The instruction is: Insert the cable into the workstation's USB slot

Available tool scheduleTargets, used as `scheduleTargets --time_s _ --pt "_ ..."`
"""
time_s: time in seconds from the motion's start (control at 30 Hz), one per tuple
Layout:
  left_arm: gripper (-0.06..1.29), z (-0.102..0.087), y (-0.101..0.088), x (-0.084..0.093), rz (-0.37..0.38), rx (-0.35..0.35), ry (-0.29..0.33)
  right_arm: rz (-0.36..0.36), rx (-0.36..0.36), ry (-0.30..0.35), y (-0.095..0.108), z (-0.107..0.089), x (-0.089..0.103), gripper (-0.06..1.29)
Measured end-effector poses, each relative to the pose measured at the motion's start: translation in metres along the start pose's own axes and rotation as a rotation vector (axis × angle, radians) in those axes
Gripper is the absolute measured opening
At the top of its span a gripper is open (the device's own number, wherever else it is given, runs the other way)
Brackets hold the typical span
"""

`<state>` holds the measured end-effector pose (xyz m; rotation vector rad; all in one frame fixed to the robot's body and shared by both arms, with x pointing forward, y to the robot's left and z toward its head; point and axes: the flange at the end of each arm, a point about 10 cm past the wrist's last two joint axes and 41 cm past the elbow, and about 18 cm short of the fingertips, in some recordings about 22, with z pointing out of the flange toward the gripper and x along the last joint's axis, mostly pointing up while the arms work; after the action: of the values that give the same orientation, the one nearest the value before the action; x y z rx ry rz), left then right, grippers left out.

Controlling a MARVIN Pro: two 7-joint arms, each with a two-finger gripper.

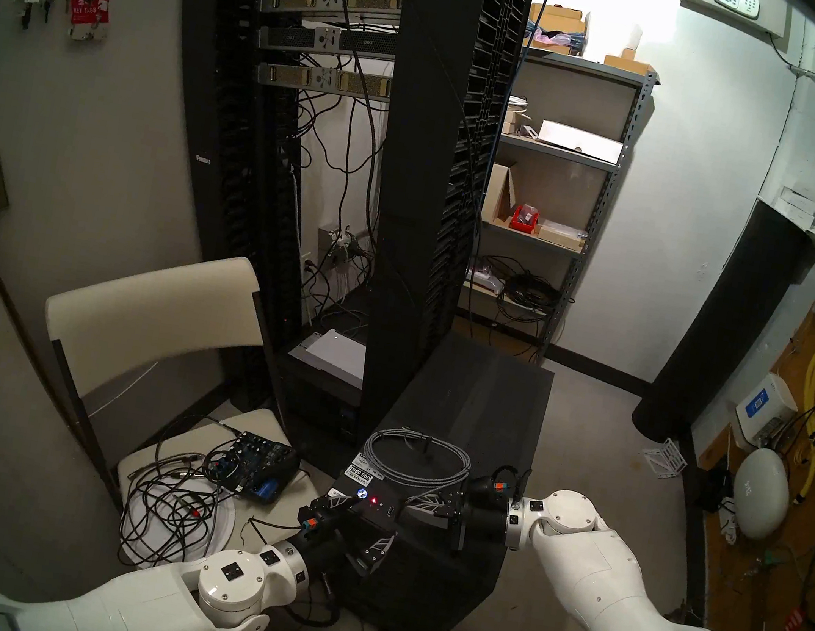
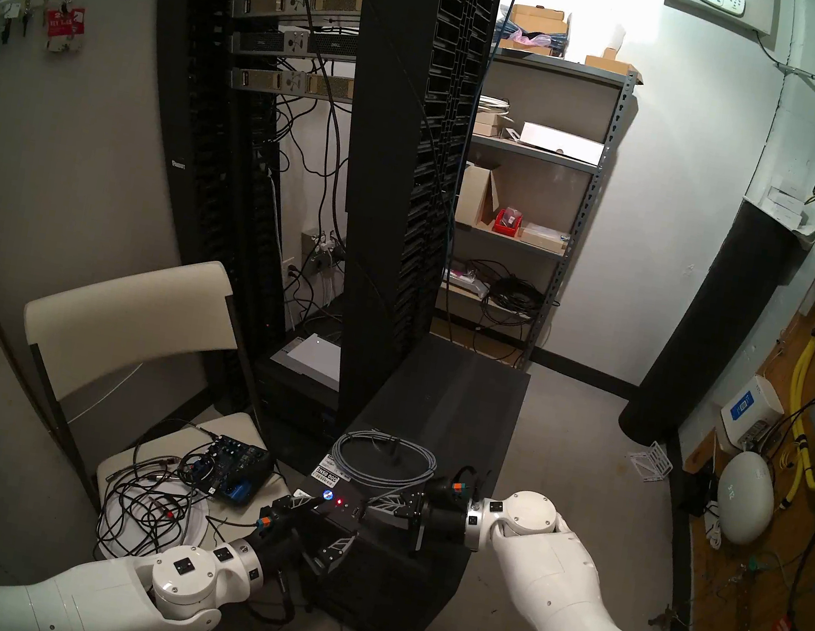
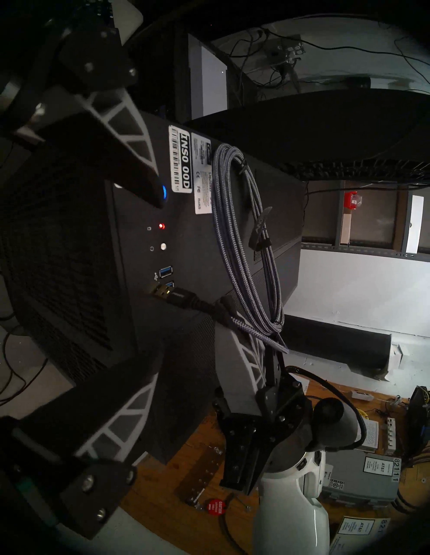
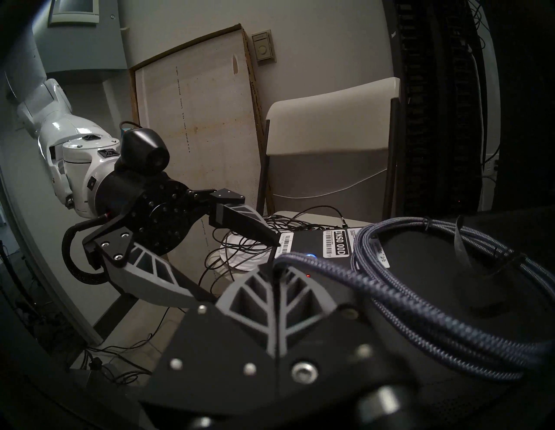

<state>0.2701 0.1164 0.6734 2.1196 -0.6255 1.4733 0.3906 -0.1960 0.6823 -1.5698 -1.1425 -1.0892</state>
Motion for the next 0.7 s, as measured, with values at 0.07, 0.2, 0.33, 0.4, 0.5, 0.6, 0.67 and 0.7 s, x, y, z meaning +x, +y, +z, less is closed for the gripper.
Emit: scheduleTargets --time_s 0.07,0.2,0.33,0.4,0.5,0.6,0.67,0.7 --pt "1.25 0.0 0.003 0.001 0.0 -0.001 0.007 -0.001 -0.005 0.001 0.0 0.001 0.0 -0.02" --pt "1.25 -0.001 0.012 0.004 0.0 -0.002 0.02 -0.005 -0.018 0.002 0.002 0.002 0.001 -0.02" --pt "1.25 -0.003 0.022 0.004 0.004 0.007 0.03 -0.011 -0.026 0.004 0.002 0.003 0.002 -0.02" --pt "1.25 -0.003 0.026 0.002 0.01 0.016 0.032 -0.014 -0.028 0.004 0.002 0.004 0.003 -0.02" --pt "1.25 -0.002 0.032 -0.002 0.025 0.025 0.038 -0.017 -0.03 0.006 0.002 0.005 0.005 -0.02" --pt "1.24 0.0 0.035 -0.007 0.037 0.033 0.042 -0.018 -0.03 0.006 0.001 0.005 0.006 -0.02" --pt "1.23 0.001 0.036 -0.011 0.045 0.041 0.042 -0.016 -0.03 0.006 0.001 0.006 0.006 -0.02" --pt "1.21 0.002 0.036 -0.012 0.047 0.043 0.042 -0.015 -0.029 0.006 0.0 0.006 0.006 -0.02"
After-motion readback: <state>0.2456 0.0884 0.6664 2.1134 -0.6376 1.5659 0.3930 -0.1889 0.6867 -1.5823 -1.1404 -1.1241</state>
